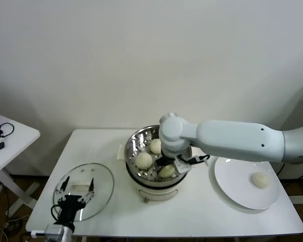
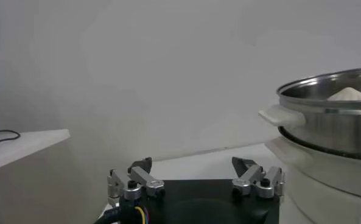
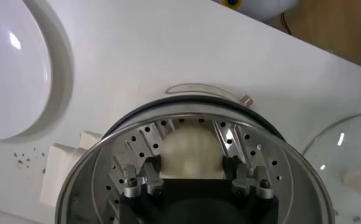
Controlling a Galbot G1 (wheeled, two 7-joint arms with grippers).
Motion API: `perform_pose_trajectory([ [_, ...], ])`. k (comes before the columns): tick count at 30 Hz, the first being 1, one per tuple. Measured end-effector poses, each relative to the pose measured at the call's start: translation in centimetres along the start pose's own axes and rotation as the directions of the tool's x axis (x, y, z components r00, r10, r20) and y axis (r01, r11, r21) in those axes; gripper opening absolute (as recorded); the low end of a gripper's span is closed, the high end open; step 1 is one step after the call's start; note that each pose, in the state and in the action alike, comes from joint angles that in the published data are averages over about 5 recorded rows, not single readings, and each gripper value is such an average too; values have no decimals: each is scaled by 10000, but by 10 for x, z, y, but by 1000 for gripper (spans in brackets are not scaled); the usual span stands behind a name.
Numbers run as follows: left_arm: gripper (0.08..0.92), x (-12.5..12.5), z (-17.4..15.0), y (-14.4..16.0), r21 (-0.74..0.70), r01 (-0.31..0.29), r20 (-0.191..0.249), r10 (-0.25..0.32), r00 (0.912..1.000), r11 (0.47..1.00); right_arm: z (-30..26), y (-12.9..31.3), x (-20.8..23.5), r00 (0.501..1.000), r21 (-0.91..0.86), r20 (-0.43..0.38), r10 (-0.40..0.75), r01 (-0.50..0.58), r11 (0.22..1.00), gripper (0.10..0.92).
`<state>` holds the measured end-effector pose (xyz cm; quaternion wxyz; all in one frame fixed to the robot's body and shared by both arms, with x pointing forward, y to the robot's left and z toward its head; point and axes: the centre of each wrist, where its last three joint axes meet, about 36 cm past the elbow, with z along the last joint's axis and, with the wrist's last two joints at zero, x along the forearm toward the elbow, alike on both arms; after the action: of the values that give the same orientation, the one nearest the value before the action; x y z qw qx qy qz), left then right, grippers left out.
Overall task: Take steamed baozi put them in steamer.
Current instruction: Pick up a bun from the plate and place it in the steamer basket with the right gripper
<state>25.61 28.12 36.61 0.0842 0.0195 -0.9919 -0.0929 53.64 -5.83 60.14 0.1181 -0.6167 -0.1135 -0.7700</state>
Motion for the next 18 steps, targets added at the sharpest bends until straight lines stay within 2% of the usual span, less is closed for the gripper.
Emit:
perform_pose_trajectory([
  [13,823,0,2,-1,15,-3,-46,3,10000,10000,-2,-2,-9,10000,50,41,68,-69,10000,673],
  [18,823,-1,2,-1,20,7,-48,-7,10000,10000,-2,-2,-9,9999,74,63,143,-143,9999,778],
])
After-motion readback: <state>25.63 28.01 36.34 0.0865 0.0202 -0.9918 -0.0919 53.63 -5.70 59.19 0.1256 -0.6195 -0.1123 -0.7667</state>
